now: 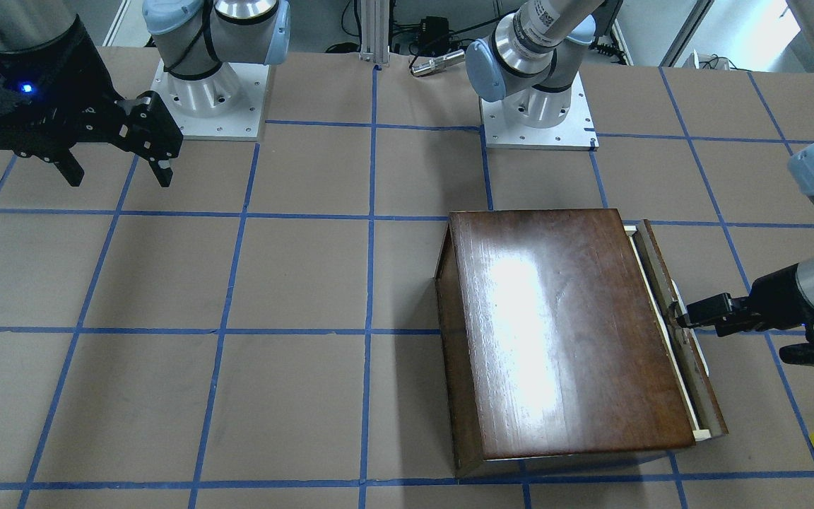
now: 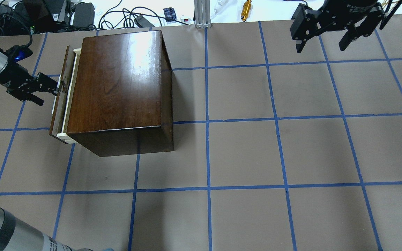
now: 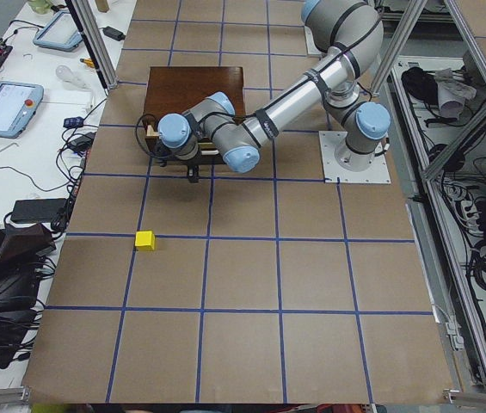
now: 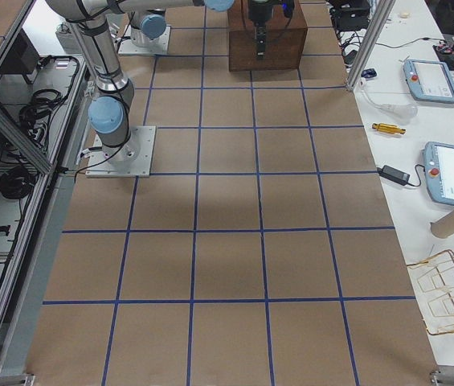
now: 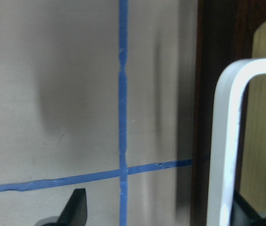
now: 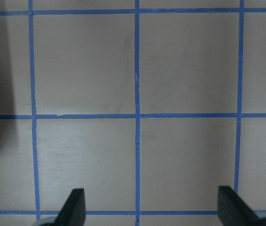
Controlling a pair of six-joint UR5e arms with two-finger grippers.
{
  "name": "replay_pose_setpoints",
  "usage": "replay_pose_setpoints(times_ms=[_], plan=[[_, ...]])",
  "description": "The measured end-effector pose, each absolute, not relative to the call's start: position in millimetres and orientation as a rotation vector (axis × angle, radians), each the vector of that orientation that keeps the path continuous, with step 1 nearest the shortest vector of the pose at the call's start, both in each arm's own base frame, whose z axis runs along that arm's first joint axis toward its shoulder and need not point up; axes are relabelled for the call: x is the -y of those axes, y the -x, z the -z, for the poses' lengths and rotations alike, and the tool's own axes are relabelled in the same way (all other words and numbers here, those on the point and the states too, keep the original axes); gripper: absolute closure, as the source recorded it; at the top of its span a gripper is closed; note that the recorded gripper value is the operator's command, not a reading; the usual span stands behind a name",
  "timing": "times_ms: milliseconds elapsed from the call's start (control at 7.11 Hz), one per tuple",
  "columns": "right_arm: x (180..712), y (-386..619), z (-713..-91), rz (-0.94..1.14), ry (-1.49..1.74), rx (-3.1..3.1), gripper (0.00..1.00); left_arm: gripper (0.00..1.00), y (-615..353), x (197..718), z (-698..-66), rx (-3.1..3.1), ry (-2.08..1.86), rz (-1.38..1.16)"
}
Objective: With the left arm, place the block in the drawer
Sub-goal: 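Pull the drawer outward from the cabinet with the left gripper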
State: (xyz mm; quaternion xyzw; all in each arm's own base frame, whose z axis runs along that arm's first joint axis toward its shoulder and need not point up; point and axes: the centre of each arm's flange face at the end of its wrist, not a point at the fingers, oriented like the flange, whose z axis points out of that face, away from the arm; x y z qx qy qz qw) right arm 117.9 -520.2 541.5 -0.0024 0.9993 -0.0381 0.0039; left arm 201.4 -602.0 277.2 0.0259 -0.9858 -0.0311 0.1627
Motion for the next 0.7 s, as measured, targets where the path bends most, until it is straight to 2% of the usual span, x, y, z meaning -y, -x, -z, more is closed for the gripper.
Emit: replay_pose_setpoints(times_ms=[704], plan=[[520.0,-117.8,-541.8,0.12,0.007,-3.132,0.0,0.0,-245.7,586.1,-278.4,2.81,-0.135,0.061]])
